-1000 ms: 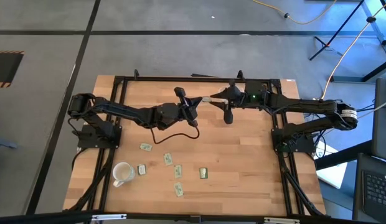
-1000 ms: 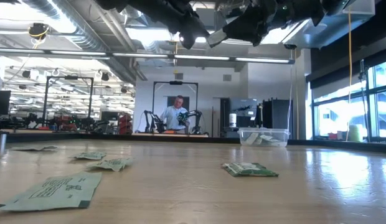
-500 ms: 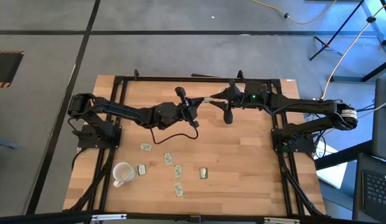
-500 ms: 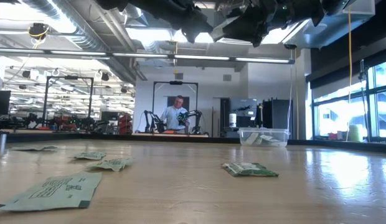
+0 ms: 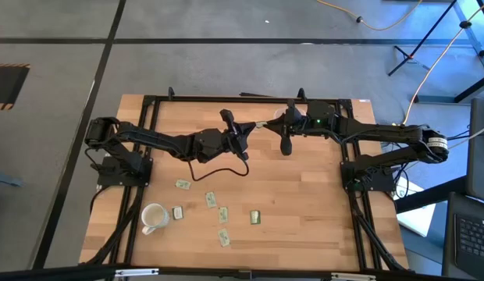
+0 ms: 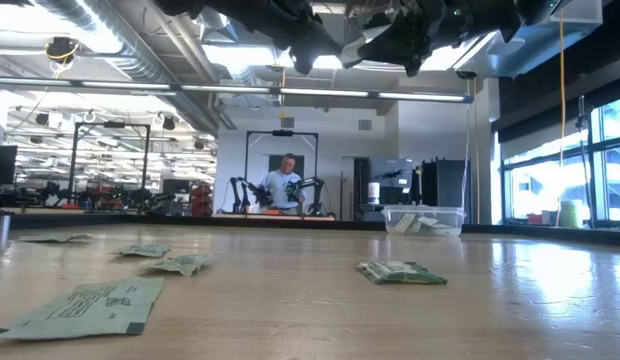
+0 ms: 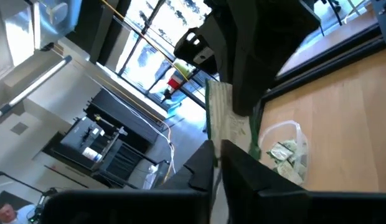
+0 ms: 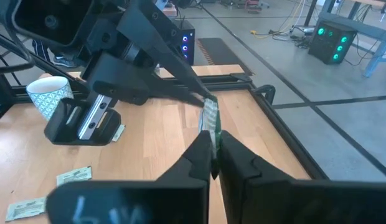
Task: Pick and place Stevia / Truvia into bins
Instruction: Put the dark green truvia packet into the transparent container
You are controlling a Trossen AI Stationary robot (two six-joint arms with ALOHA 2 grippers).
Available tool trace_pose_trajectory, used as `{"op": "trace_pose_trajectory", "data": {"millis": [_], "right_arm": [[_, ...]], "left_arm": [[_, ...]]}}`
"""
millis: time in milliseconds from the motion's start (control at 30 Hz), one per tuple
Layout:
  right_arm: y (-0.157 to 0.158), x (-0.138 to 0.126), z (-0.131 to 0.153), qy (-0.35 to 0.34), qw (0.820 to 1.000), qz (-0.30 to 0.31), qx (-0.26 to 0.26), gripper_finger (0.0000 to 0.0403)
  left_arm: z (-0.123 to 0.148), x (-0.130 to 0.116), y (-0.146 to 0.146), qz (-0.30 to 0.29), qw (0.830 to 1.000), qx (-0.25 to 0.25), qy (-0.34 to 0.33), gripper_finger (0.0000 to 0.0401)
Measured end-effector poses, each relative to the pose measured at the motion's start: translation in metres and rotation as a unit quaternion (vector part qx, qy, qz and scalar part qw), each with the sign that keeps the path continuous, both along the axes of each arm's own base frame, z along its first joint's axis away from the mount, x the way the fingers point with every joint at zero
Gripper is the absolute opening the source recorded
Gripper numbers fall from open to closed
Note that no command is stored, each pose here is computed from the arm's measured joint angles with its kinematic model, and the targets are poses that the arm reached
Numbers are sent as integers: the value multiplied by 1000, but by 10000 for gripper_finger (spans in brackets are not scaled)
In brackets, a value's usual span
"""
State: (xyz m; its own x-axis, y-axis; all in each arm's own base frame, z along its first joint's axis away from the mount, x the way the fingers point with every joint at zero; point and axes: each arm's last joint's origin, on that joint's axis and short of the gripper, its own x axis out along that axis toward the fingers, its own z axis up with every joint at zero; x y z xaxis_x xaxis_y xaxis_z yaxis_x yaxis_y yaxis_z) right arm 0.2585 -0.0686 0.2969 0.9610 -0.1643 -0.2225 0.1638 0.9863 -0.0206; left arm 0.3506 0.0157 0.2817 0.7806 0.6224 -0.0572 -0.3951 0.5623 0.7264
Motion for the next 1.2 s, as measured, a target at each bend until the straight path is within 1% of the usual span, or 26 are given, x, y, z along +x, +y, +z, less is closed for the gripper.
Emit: {"op": "trace_pose_trajectory", "data": {"millis": [100, 167, 233, 300, 400, 500, 600, 667, 733, 833, 933, 1000, 1100, 1200], "right_arm": [[-2, -1, 0, -1, 1000, -4, 3, 10], [-6, -2, 0, 2, 1000, -10, -4, 6], [-13, -4, -2, 13, 999, -33, -6, 6], [-22, -9, -6, 38, 997, -64, -1, 6], [-40, -19, -12, 90, 990, -110, 20, 6], [-59, -34, -21, 137, 977, -157, 55, 6], [-76, -49, -30, 175, 960, -200, 90, 6], [-88, -56, -39, 198, 951, -208, 117, 6], [-98, -56, -50, 211, 946, -198, 146, 6], [-113, -52, -71, 233, 937, -187, 182, 6], [-124, -48, -94, 265, 923, -193, 204, 6], [-129, -46, -105, 278, 917, -194, 212, 6], [-135, -43, -116, 285, 912, -197, 218, 8], [-138, -42, -121, 284, 911, -202, 221, 16]], "left_arm": [[-2, 0, 1, 7, 1000, -14, 1, 59], [-2, -2, 3, 22, 1000, -21, 4, 80], [-1, -6, 5, 31, 999, -36, 3, 97], [2, -13, 8, 29, 997, -65, 9, 108], [3, -25, 12, -5, 990, -138, 25, 115], [3, -38, 16, -62, 970, -229, 49, 113], [3, -46, 21, -113, 942, -309, 71, 106], [2, -50, 23, -136, 924, -349, 83, 103], [0, -52, 25, -150, 910, -376, 89, 100], [-1, -53, 28, -151, 901, -396, 88, 97], [-2, -53, 30, -146, 899, -402, 90, 97], [-2, -54, 30, -145, 899, -402, 91, 97], [-2, -54, 30, -145, 899, -402, 91, 97], [-3, -54, 29, -143, 899, -403, 96, 94]]}}
